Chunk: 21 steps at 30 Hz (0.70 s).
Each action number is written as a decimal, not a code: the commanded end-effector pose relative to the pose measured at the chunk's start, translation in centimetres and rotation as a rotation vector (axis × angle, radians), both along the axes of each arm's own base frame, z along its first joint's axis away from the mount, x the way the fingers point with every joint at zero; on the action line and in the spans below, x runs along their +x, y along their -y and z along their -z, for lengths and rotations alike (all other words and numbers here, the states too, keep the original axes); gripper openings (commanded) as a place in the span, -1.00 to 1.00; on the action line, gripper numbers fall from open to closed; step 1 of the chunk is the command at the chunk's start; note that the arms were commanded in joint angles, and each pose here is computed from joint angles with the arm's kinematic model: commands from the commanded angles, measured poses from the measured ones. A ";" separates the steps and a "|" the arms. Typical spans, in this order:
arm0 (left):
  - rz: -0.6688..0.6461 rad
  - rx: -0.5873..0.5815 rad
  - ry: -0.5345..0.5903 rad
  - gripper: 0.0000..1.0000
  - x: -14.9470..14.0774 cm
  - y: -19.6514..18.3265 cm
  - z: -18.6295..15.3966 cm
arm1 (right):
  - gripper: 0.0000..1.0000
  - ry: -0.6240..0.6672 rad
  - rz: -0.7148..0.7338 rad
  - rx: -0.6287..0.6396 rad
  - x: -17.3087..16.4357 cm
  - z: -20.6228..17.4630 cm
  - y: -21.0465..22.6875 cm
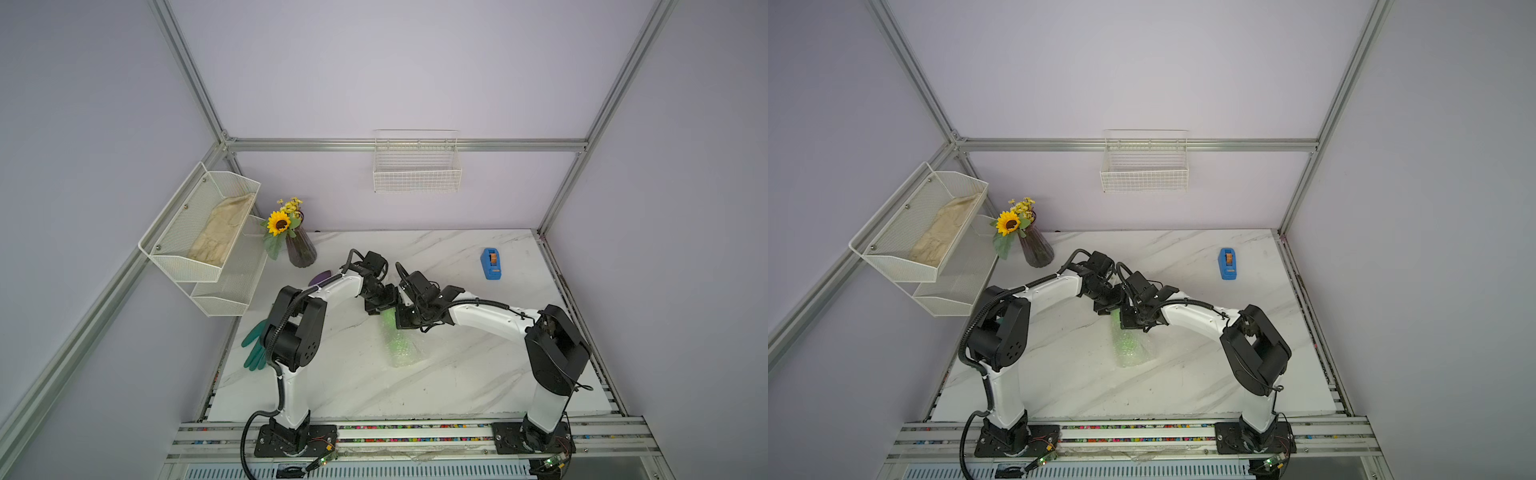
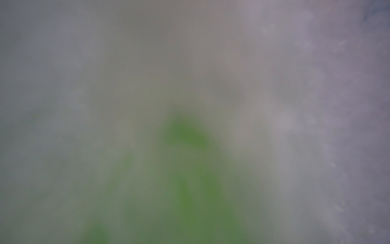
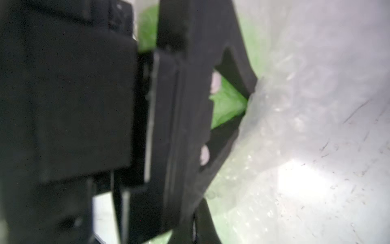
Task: Wrap wine glasses in bubble wrap
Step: Adjust the bubble wrap at the center of the board.
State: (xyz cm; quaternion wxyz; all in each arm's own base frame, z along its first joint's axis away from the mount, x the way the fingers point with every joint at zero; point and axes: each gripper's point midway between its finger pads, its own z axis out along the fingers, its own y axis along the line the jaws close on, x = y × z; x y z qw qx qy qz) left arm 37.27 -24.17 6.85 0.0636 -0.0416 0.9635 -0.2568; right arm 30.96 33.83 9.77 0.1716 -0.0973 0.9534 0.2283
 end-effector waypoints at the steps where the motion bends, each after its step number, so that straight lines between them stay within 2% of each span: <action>1: -0.045 -0.019 0.109 0.54 0.7 -2.9 -5.1 | -1.00 0.053 -0.104 -0.126 0.0 -0.5 1.5; 6: -0.064 -0.048 0.182 0.90 -0.1 -6.3 -8.5 | -1.00 0.137 -0.249 -0.212 0.4 -1.5 2.2; 10: -0.070 -0.028 0.209 0.91 -0.7 -8.9 -9.8 | -1.00 0.194 -0.384 -0.250 0.2 -1.8 2.2; 13: -0.036 -0.032 0.214 0.81 -1.2 -10.2 -10.5 | -1.00 0.253 -0.495 -0.295 0.3 -1.9 2.4; 16: 0.042 0.023 0.295 0.71 -1.2 -11.3 -12.0 | -1.00 0.338 -0.647 -0.340 0.1 -2.4 2.5; 18: 0.086 0.067 0.384 0.65 -0.7 -11.9 -13.5 | -1.00 0.421 -0.800 -0.379 -0.3 -2.6 2.8; 21: 0.158 0.080 0.513 0.59 0.1 -11.6 -15.8 | -1.00 0.588 -0.998 -0.426 -1.0 -3.4 3.3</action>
